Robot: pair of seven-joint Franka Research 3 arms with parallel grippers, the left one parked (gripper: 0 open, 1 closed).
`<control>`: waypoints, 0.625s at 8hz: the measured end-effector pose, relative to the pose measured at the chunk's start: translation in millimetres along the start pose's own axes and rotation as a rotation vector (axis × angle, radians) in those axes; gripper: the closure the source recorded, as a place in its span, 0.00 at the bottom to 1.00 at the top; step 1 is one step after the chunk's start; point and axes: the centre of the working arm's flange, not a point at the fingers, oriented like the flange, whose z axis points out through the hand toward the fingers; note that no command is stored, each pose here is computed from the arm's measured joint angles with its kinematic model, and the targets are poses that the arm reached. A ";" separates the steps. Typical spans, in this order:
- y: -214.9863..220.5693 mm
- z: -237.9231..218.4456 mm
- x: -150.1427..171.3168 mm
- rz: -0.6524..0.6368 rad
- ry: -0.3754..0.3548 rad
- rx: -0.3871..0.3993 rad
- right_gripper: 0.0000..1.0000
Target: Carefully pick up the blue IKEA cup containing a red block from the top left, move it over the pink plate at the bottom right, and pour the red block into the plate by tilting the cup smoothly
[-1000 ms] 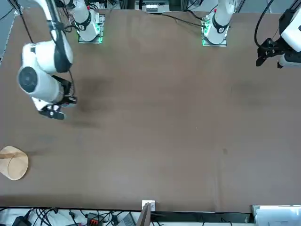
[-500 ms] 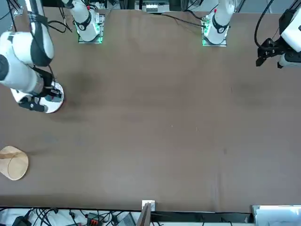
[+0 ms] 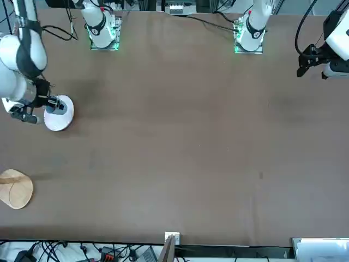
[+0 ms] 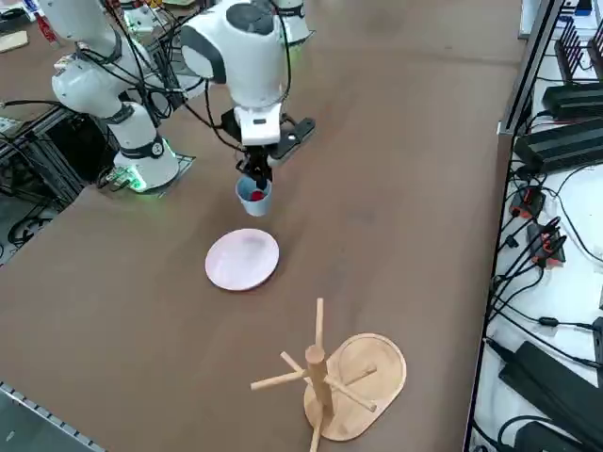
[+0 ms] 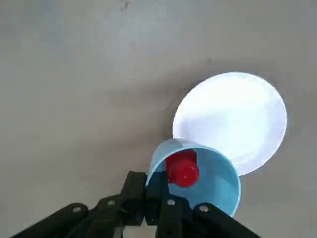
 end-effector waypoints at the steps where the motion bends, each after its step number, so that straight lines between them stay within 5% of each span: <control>1: 15.3 5.6 -0.1 0.019 -0.011 0.053 0.97; 5: 59.6 33.3 -1.6 0.017 -0.071 0.285 0.97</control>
